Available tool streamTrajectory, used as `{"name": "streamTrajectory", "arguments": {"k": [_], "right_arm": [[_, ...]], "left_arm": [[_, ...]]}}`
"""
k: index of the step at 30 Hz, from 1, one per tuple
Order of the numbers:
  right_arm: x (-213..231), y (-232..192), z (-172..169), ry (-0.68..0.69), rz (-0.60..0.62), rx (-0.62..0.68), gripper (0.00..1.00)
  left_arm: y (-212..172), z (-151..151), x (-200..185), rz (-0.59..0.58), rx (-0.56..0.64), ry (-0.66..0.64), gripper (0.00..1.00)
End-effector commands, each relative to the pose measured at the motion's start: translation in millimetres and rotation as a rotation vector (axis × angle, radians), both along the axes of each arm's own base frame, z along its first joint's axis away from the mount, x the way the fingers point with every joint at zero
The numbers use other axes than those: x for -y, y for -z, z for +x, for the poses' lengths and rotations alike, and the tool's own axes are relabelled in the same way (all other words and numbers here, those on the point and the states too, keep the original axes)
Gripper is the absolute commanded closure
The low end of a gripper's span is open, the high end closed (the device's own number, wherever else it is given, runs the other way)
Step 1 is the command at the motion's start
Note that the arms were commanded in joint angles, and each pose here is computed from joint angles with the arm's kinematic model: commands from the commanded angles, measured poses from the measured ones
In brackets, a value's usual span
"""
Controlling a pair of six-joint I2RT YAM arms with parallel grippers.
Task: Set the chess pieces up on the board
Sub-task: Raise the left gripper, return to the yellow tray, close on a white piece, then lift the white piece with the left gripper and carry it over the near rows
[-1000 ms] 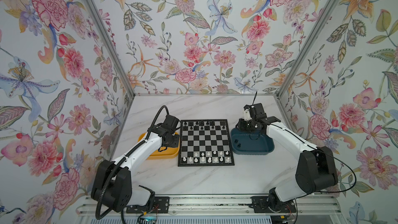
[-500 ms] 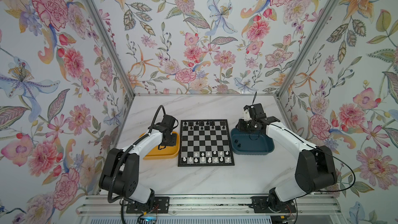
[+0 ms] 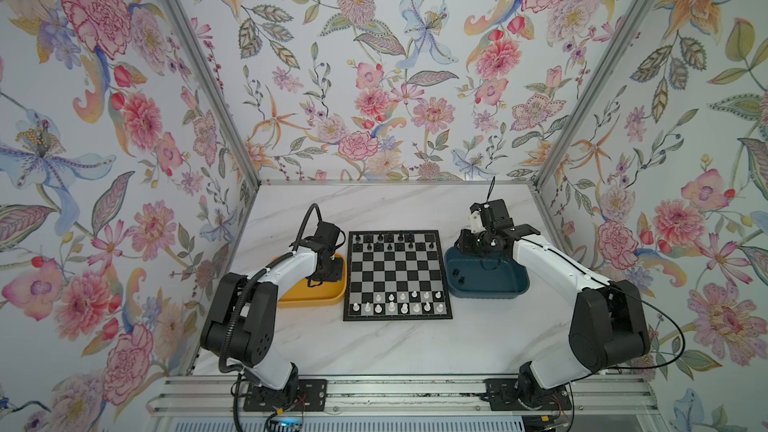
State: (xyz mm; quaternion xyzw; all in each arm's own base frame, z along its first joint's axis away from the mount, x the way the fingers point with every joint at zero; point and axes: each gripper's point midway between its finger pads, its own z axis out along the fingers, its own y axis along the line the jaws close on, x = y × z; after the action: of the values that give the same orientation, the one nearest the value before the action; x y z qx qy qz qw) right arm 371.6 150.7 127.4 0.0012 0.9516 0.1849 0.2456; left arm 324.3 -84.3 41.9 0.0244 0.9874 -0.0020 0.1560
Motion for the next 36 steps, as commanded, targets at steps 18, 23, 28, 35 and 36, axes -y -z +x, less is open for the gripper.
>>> {"name": "streamTrajectory", "arguments": {"k": [18, 23, 28, 35, 36], "right_arm": [[0.2, 4.3, -0.6, 0.017, -0.005, -0.020, 0.74], [0.6, 5.5, -1.2, 0.018, -0.008, -0.023, 0.74], [1.1, 5.7, -1.5, 0.020, -0.009, -0.023, 0.74], [0.6, 6.5, -1.6, 0.020, -0.008, -0.026, 0.74], [0.7, 6.1, -1.4, 0.020, -0.007, -0.024, 0.74]], "left_arm": [[13.9, 5.8, 2.5, -0.009, -0.025, 0.020, 0.77], [16.0, 6.0, 3.2, -0.011, -0.027, 0.021, 0.80], [16.1, 6.2, 3.8, -0.013, -0.028, 0.023, 0.84], [11.9, 5.7, 3.9, -0.014, -0.026, 0.025, 0.91], [10.1, 5.7, 4.0, -0.012, -0.024, 0.025, 0.92]]}}
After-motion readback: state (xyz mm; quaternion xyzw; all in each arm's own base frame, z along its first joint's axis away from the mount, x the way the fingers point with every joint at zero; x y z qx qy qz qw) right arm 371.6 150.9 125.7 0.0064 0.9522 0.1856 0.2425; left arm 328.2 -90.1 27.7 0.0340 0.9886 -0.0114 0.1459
